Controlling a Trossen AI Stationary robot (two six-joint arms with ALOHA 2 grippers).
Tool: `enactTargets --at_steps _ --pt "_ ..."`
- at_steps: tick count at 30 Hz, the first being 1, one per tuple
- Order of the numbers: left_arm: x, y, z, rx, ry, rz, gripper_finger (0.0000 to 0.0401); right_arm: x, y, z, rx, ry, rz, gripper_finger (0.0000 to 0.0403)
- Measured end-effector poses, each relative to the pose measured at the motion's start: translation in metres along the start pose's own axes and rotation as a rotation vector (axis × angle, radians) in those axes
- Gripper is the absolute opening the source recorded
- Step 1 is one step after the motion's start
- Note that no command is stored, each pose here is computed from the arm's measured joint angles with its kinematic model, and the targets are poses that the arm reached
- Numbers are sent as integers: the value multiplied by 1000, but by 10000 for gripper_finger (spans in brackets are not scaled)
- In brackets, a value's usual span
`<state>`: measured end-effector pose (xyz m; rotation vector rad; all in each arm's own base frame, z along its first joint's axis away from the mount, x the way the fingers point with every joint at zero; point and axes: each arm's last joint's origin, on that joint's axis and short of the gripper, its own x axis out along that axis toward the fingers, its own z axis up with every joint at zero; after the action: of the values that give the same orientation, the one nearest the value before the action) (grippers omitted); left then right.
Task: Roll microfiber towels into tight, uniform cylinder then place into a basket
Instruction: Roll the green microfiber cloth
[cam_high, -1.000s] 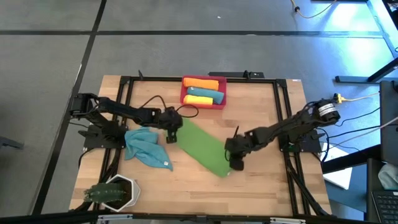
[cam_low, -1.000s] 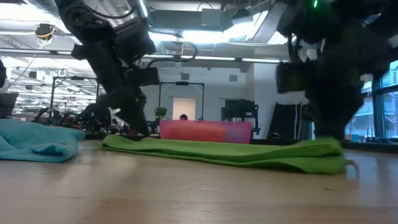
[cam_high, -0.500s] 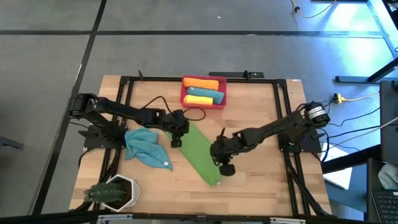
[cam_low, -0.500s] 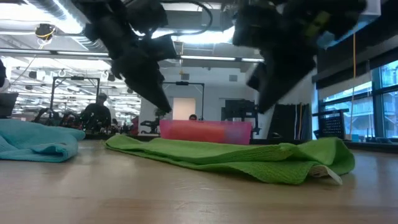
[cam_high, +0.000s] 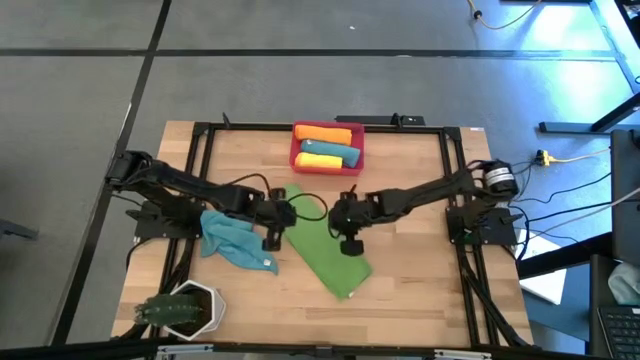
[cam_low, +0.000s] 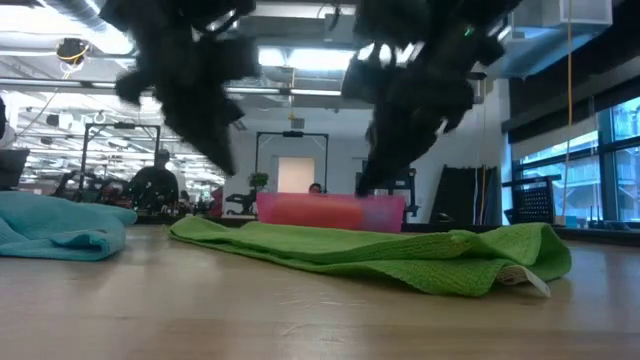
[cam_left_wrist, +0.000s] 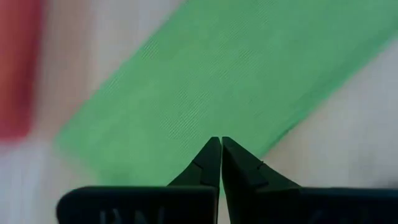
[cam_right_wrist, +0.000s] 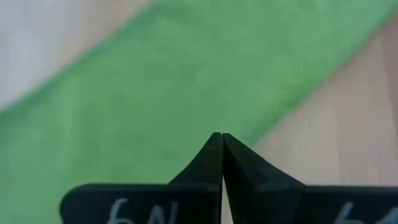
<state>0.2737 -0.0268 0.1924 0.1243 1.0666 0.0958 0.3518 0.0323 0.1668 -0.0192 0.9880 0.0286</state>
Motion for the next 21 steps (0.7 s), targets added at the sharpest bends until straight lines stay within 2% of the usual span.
enactTargets --at_steps 2,5,9,13,18,21 --pt "0 5 -8 -39 82 85 2 8 -3 -6 5 56 21 9" --pt "5 11 -18 -82 128 77 1 20 -3 -14 2 110 29 9" --pt "18 15 -30 -121 107 13 1 33 0 -20 25 160 33 10" --pt "28 27 -43 -170 115 34 1 36 2 -24 75 193 28 10" --pt "32 43 -43 -222 68 63 2 31 10 -27 148 232 22 10" --pt "33 52 -40 -199 27 78 1 29 17 -31 259 264 -1 10"
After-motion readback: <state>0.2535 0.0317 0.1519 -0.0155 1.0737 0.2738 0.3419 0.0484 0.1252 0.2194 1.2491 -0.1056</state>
